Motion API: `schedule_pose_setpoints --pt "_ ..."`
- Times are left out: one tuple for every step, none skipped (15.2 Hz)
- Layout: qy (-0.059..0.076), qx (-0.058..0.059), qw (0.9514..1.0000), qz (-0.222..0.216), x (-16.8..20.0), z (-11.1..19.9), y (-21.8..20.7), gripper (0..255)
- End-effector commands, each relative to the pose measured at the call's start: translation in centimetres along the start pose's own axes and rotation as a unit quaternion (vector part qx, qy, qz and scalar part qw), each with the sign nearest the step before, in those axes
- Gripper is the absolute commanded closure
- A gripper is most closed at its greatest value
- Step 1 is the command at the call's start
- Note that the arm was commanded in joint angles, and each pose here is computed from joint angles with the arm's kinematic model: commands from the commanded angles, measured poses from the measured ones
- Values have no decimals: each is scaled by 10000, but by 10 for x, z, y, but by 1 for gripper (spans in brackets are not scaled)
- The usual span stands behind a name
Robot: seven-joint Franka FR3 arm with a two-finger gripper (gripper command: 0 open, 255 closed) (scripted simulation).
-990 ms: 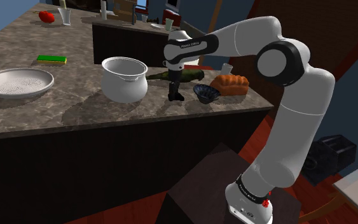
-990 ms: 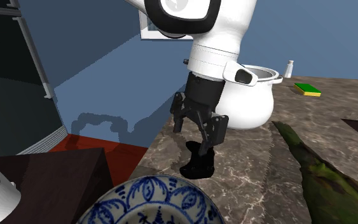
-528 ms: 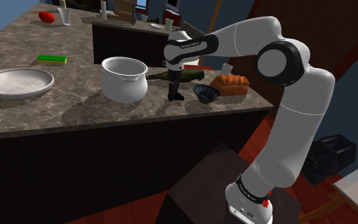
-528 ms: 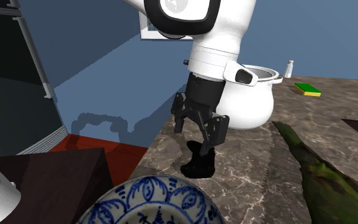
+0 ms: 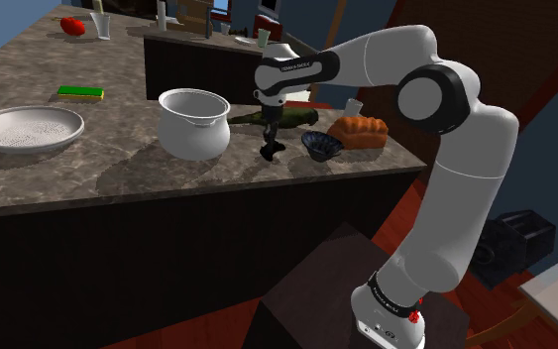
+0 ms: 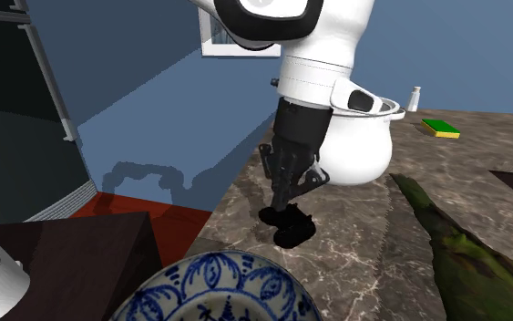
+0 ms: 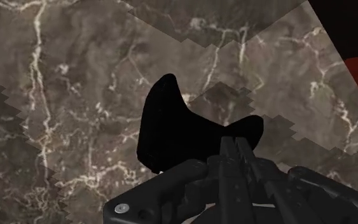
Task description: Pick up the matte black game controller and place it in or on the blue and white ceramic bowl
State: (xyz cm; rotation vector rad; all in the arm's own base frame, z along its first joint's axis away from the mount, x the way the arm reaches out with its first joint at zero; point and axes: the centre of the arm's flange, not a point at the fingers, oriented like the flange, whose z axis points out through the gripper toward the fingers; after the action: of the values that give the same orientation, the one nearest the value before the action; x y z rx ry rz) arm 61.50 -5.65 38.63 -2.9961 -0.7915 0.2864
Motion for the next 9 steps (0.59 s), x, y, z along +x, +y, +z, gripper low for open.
schedule_pose_setpoints --pt "-170 126 9998 -17 -1 9 -2 255" --pt "-47 37 10000 -6 0 1 1 255" --pt "-47 37 10000 -6 0 1 1 0" --pt "182 -111 9972 -719 -14 -1 8 0" --pt "409 -259 9886 -1427 -27 -2 16 0" --pt "634 -405 9742 -2127 -39 -3 27 0" --pt "856 -549 9542 -2815 -50 -4 39 0" --pt "951 -611 9437 -3109 -54 -4 45 0" --pt "951 -611 9437 -3109 -52 1 45 0"
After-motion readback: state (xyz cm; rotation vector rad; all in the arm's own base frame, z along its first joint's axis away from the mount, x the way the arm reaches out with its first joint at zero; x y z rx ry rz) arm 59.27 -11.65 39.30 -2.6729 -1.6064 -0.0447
